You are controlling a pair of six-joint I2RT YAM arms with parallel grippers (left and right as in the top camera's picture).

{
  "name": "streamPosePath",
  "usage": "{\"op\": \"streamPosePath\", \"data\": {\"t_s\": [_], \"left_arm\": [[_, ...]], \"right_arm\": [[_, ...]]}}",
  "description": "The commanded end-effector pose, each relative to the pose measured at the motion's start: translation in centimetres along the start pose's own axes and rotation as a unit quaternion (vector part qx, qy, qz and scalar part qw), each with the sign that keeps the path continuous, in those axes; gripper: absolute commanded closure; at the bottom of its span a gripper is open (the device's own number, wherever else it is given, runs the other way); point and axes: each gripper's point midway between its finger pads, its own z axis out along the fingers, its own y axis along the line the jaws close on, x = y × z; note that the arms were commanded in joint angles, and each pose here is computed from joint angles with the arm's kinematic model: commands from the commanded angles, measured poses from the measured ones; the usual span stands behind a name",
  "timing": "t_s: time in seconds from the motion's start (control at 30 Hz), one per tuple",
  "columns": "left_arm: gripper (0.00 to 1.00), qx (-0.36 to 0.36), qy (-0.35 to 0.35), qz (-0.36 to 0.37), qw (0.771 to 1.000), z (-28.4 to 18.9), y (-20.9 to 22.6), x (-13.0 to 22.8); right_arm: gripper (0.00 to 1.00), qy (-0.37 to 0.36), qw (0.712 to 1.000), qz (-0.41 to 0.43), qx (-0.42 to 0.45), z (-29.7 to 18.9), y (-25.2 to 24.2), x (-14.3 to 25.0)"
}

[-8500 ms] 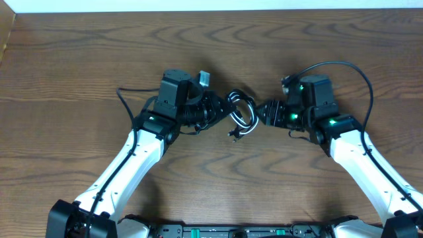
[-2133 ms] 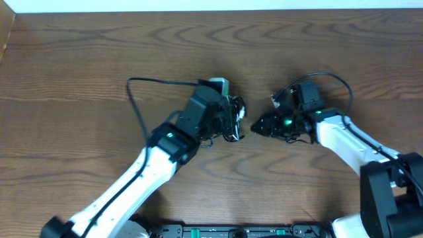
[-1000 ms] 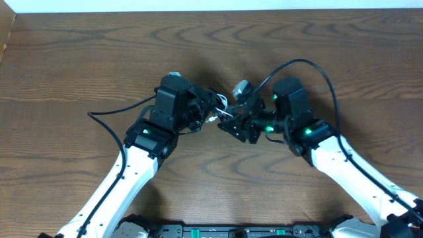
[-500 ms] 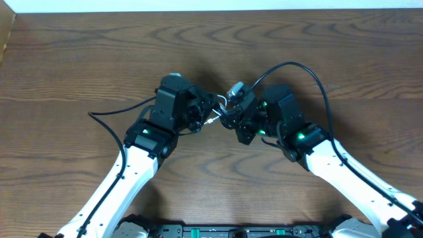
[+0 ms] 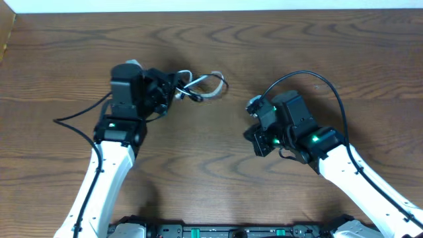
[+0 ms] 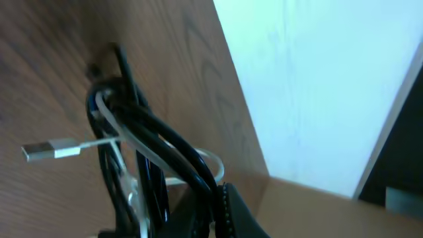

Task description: Untangle cables

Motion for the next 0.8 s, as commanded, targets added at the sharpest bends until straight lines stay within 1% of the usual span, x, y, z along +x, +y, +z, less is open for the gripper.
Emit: {"op": "streamPosePath", "data": {"t_s": [0.0,0.07,0.1,0.13,0.17,0.2,0.23,0.27,0.3,0.37,0.43,0.53,0.63,0.77], "left_arm": [[0.93,0.036,0.079,0.084,0.993,-0.7,-0.9,2.3],[0.93,0.036,0.102,0.096,0.989,-0.8,-0.6,3.2],[0.93,0.036,0.111,0.099,0.988,-0.9,-0.5,3.5],[0.93,0.031,0.116,0.097,0.988,-0.9,-0.2,3.7],[0.93,0.024,0.119,0.093,0.988,-0.9,0.1,3.9],[0.93,0.019,0.121,0.09,0.988,-0.9,0.3,4.0],[0.93,0.012,0.124,0.086,0.988,-0.9,0.7,4.1],[0.93,0.007,0.127,0.083,0.988,-1.0,1.0,4.2],[0.93,0.001,0.129,0.08,0.988,-1.0,1.2,4.3],[0.93,-0.011,0.135,0.079,0.988,-1.1,1.9,4.5],[0.93,-0.022,0.142,0.084,0.986,-1.2,2.6,4.8],[0.92,-0.029,0.169,0.106,0.979,-1.6,3.4,5.8],[0.93,-0.024,0.193,0.13,0.972,-1.9,3.7,6.6],[0.93,-0.006,0.215,0.151,0.965,-2.2,3.3,7.4]], "right_arm": [[0.99,-0.011,0.992,0.101,0.08,-0.7,-4.6,0.0],[0.99,-0.022,0.99,0.116,0.074,-1.1,-5.3,-0.4],[0.99,-0.031,0.992,0.106,0.055,-1.2,-5.0,-1.0],[0.99,-0.039,0.996,0.079,0.021,-1.2,-4.0,-1.6],[0.95,-0.051,0.998,0.036,-0.033,-1.3,-2.1,-2.4],[0.88,-0.065,0.994,-0.003,-0.084,-1.6,-0.1,-3.2],[0.71,-0.085,0.987,-0.036,-0.128,-2.0,1.7,-4.2],[0.61,-0.096,0.985,-0.047,-0.138,-2.1,2.3,-4.7],[0.49,-0.106,0.982,-0.059,-0.148,-2.3,2.9,-5.2],[0.36,-0.118,0.975,-0.08,-0.173,-2.6,4.4,-5.8],[0.31,-0.121,0.971,-0.092,-0.187,-2.6,5.3,-5.8],[0.31,-0.103,0.972,-0.097,-0.19,-1.6,6.1,-5.1],[0.37,-0.067,0.973,-0.094,-0.201,0.5,6.9,-3.6],[0.62,-0.032,0.982,-0.074,-0.169,3.3,5.9,-2.3]]}}
